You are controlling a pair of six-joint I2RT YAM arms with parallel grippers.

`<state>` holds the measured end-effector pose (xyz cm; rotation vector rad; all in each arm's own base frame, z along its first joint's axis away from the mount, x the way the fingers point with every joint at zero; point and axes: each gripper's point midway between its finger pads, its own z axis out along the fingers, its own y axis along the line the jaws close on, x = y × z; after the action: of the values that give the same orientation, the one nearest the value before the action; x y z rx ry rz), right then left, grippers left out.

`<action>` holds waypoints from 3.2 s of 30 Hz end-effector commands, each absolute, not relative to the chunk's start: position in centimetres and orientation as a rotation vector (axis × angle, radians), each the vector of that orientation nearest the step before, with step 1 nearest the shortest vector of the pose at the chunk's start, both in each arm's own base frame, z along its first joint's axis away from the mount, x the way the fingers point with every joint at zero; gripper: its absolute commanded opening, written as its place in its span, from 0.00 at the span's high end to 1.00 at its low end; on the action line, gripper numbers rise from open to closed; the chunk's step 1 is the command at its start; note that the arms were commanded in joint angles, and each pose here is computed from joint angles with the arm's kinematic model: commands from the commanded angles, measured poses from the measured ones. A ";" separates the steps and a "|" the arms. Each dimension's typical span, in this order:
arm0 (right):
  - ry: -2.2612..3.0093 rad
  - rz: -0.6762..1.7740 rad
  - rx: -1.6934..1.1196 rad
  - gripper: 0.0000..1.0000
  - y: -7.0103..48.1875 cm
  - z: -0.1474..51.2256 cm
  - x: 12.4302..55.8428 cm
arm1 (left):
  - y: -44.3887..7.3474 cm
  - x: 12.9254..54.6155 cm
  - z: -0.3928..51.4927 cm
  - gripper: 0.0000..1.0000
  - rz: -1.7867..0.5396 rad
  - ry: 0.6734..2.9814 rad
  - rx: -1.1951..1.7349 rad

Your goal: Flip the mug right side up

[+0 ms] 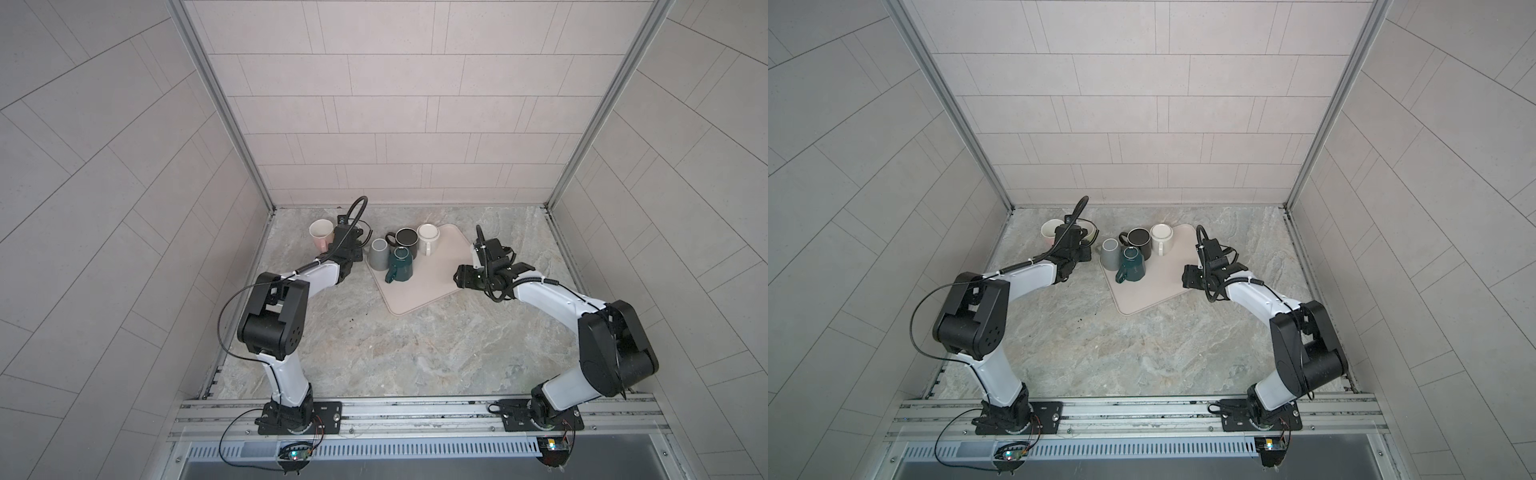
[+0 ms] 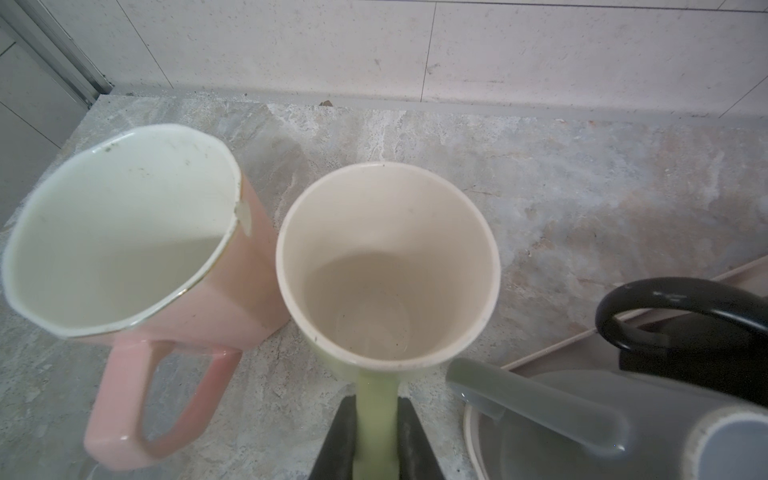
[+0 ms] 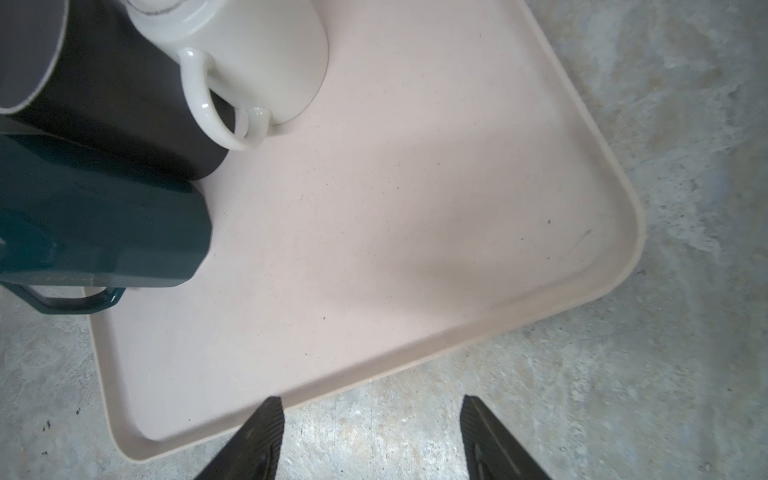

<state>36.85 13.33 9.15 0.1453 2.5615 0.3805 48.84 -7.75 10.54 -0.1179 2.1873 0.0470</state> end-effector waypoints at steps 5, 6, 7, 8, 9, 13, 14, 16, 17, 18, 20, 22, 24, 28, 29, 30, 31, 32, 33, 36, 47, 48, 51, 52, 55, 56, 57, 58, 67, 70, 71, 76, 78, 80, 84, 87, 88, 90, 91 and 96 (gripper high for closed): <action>2.587 0.300 0.177 0.32 12.8 8.0 37.6 | -8.1 50.2 13.8 0.25 -0.044 2.056 -0.190; 2.588 0.293 0.178 0.32 12.8 7.9 37.8 | -8.2 50.1 14.1 0.16 -0.057 2.048 -0.193; 2.588 0.290 0.176 0.32 12.9 7.9 37.9 | -8.3 50.0 14.3 0.14 -0.066 2.043 -0.195; 2.587 0.285 0.175 0.32 12.9 7.8 38.1 | -8.3 49.9 14.6 0.11 -0.076 2.039 -0.200; 2.587 0.276 0.177 0.32 12.8 7.7 38.3 | -8.4 49.7 14.7 0.06 -0.086 2.039 -0.206; 2.608 0.227 0.174 0.32 12.5 6.7 38.8 | -8.8 48.7 15.4 0.00 -0.139 2.050 -0.225; 2.612 0.213 0.175 0.32 12.4 6.4 39.0 | -8.9 48.2 15.4 0.00 -0.148 2.054 -0.226; 2.629 0.184 0.173 0.33 12.2 5.6 39.1 | -9.2 47.4 15.8 0.00 -0.158 2.052 -0.222; 2.635 0.159 0.174 0.33 11.9 5.3 39.1 | -9.4 47.0 16.1 0.00 -0.164 2.050 -0.207; 2.635 0.133 0.175 0.33 11.7 5.2 39.2 | -9.6 46.7 16.3 0.00 -0.157 2.046 -0.194; 2.645 0.077 0.168 0.33 11.1 4.7 39.3 | -10.1 45.7 17.0 0.00 -0.157 2.037 -0.173; 2.666 0.018 0.160 0.34 10.5 4.5 39.2 | -10.6 44.9 17.6 0.00 -0.167 2.035 -0.156; 2.673 -0.043 0.158 0.34 9.8 4.5 39.0 | -10.9 44.2 18.0 0.00 -0.175 2.039 -0.137; 2.695 -0.143 0.139 0.34 8.8 4.1 38.7 | -11.3 42.7 18.0 0.00 -0.197 2.054 -0.139; 2.708 -0.175 0.137 0.34 8.5 3.9 38.6 | -11.5 42.3 17.7 0.00 -0.210 2.062 -0.143; 2.721 -0.198 0.131 0.34 8.3 3.8 38.4 | -11.7 41.9 17.3 0.00 -0.222 2.070 -0.146; 2.734 -0.228 0.125 0.34 8.0 3.6 38.3 | -11.8 41.5 16.8 0.00 -0.231 2.082 -0.149; 2.741 -0.250 0.122 0.34 7.8 3.4 38.2 | -11.9 41.1 16.4 0.00 -0.238 2.091 -0.155; 2.745 -0.265 0.121 0.34 7.6 3.3 38.1 | -12.0 40.8 16.2 0.00 -0.244 2.095 -0.160; 2.760 -0.293 0.121 0.34 7.3 2.8 38.0 | -11.6 39.8 15.9 0.00 -0.233 2.103 -0.170; 2.797 -0.323 0.171 0.35 6.9 1.4 36.7 | -13.2 34.8 13.9 0.00 -0.067 2.164 0.005; 2.803 -0.317 0.172 0.35 7.0 1.4 36.5 | -13.3 34.7 14.0 0.00 -0.072 2.161 0.007; 2.814 -0.298 0.182 0.35 7.0 1.4 35.9 | -14.1 34.4 14.0 0.00 -0.105 2.163 0.022; 2.819 -0.260 0.186 0.34 7.4 1.3 35.7 | -14.4 34.3 13.9 0.00 -0.119 2.165 0.028; 2.845 -0.207 0.191 0.34 8.2 0.9 35.1 | -15.1 34.3 13.8 0.00 -0.138 2.163 0.043; 2.847 -0.215 0.184 0.35 8.3 0.9 34.9 | -15.1 34.3 13.9 0.00 -0.131 2.161 0.043; 2.849 -0.216 0.181 0.35 8.3 0.9 34.8 | -14.9 34.3 13.8 0.00 -0.122 2.161 0.040; 2.854 -0.217 0.181 0.35 8.2 0.8 34.5 | -14.7 34.2 13.9 0.00 -0.112 2.156 0.036; 2.872 -0.300 0.134 0.35 7.4 0.9 32.8 | -14.4 34.2 14.1 0.00 -0.097 2.144 0.035; 2.868 -0.359 0.085 0.35 7.7 1.0 32.6 | -14.5 34.2 14.1 0.00 -0.108 2.139 0.037; 2.873 -0.381 0.071 0.35 7.7 1.0 32.4 | -14.6 34.2 14.1 0.00 -0.113 2.138 0.039; 2.879 -0.417 0.025 0.35 8.1 1.0 31.5 | -14.6 34.1 14.4 0.00 -0.120 2.129 0.038; 2.872 -0.443 -0.013 0.35 8.4 1.0 31.2 | -14.5 34.0 14.4 0.00 -0.119 2.128 0.038; 2.868 -0.470 -0.051 0.35 8.8 1.0 30.9 | -14.6 34.0 14.5 0.00 -0.122 2.128 0.040; 2.865 -0.513 -0.122 0.35 9.4 1.0 30.5 | -14.6 33.9 14.6 0.00 -0.125 2.120 0.042; 2.867 -0.528 -0.219 0.34 10.1 0.9 30.4 | -14.5 33.7 14.7 0.00 -0.129 2.115 0.041; 2.866 -0.518 -0.257 0.34 10.5 0.8 30.4 | -14.5 33.7 14.6 0.00 -0.124 2.114 0.042; 2.865 -0.482 -0.316 0.33 11.4 0.9 30.5 | -14.3 33.6 14.7 0.00 -0.120 2.109 0.039; 2.871 -0.398 -0.367 0.32 12.5 1.0 30.6 | -14.3 33.6 14.8 0.00 -0.117 2.107 0.039; 2.844 -0.250 -0.546 0.32 16.2 3.9 31.1 | -13.9 33.6 15.2 0.00 -0.109 2.085 0.026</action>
<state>35.59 16.09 4.78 -0.2883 2.6789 -0.2292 33.64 -14.28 14.40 0.0338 2.1220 -0.1227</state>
